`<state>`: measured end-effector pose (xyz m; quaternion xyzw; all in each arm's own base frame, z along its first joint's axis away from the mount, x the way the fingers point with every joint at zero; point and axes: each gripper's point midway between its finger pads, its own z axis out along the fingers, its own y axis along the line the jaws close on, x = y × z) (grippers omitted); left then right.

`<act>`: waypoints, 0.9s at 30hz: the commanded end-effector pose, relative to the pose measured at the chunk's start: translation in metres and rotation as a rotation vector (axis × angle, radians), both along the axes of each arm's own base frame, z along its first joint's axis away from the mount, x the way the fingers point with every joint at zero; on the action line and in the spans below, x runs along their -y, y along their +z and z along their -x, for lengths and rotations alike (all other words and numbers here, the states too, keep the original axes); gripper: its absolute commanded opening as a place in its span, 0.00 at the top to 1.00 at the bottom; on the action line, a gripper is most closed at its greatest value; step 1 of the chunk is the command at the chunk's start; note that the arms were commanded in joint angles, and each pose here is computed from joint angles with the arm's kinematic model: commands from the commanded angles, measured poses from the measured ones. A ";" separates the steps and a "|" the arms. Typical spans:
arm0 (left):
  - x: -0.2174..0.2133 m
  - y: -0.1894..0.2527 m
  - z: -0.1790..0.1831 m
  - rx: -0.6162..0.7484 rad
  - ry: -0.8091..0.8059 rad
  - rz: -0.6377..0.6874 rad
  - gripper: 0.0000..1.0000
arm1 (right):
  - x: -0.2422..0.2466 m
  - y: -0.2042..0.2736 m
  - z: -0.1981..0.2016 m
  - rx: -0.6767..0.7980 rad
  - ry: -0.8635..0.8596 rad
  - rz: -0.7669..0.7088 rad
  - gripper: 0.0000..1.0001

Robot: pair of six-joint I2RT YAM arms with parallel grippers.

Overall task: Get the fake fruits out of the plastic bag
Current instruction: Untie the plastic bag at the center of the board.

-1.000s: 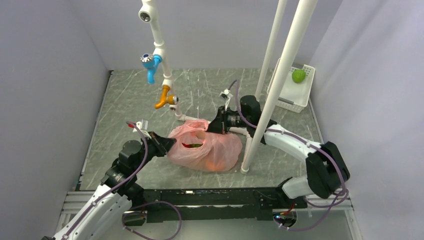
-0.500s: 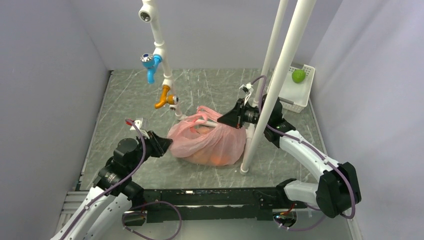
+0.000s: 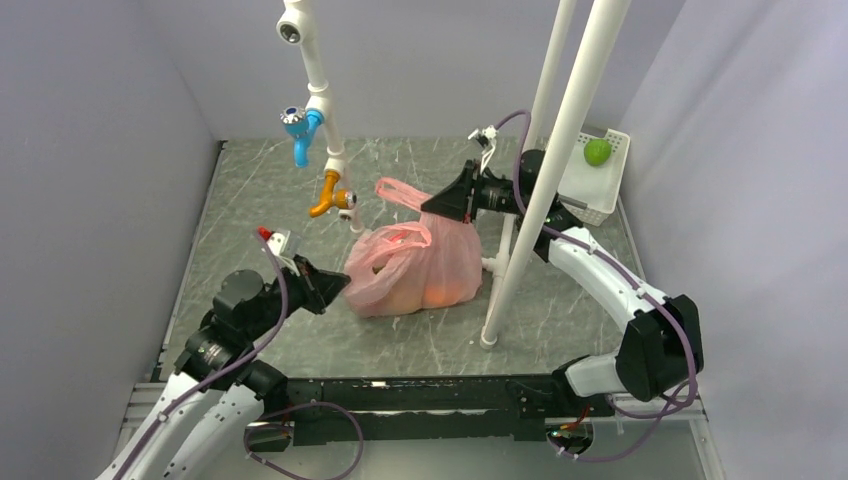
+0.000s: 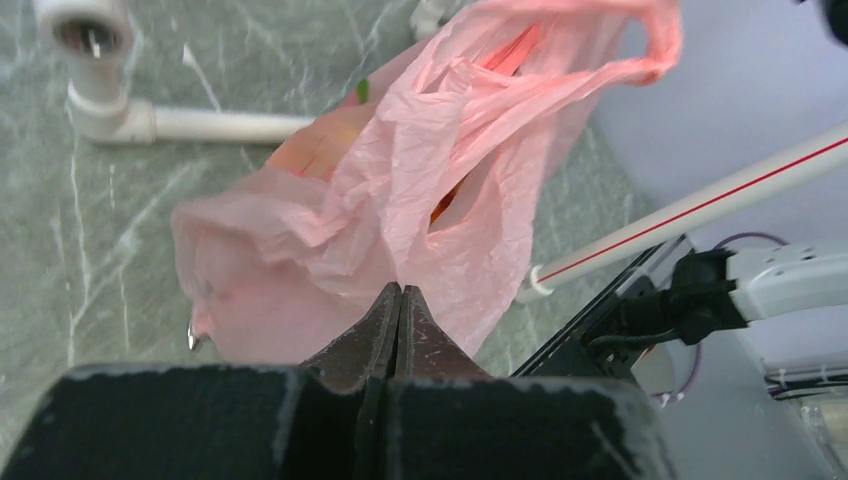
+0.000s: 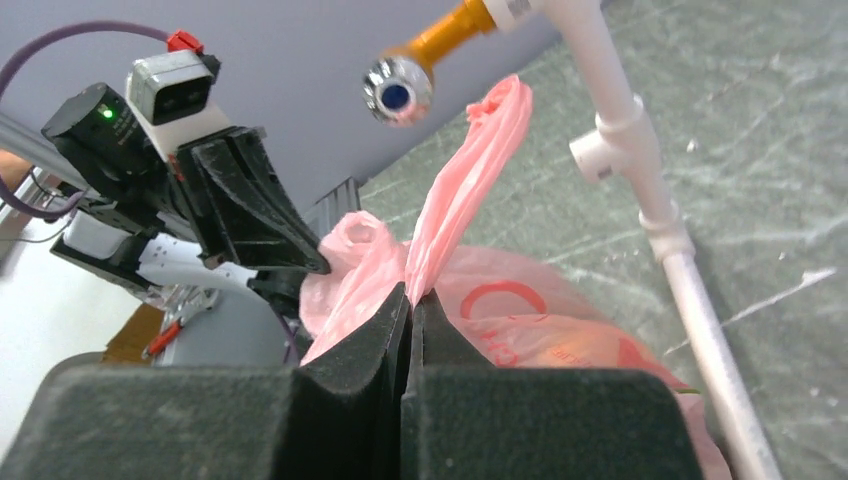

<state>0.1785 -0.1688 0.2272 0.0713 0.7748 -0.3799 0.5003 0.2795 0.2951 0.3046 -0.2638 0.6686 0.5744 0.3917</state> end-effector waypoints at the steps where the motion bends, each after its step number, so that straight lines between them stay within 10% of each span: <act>1: 0.001 0.073 0.004 0.172 -0.021 0.085 1.00 | -0.005 0.066 -0.003 0.162 0.041 -0.084 1.00; 9: -0.025 0.071 0.000 0.163 0.120 0.060 0.97 | -0.011 0.057 -0.005 0.151 0.075 -0.087 1.00; 16: -0.025 0.060 0.014 0.106 0.069 -0.008 0.42 | -0.006 -0.003 0.011 0.049 0.081 -0.021 0.67; 27: 0.011 0.107 0.023 0.157 -0.166 -0.015 0.35 | 0.003 -0.020 0.035 0.037 0.060 0.075 0.61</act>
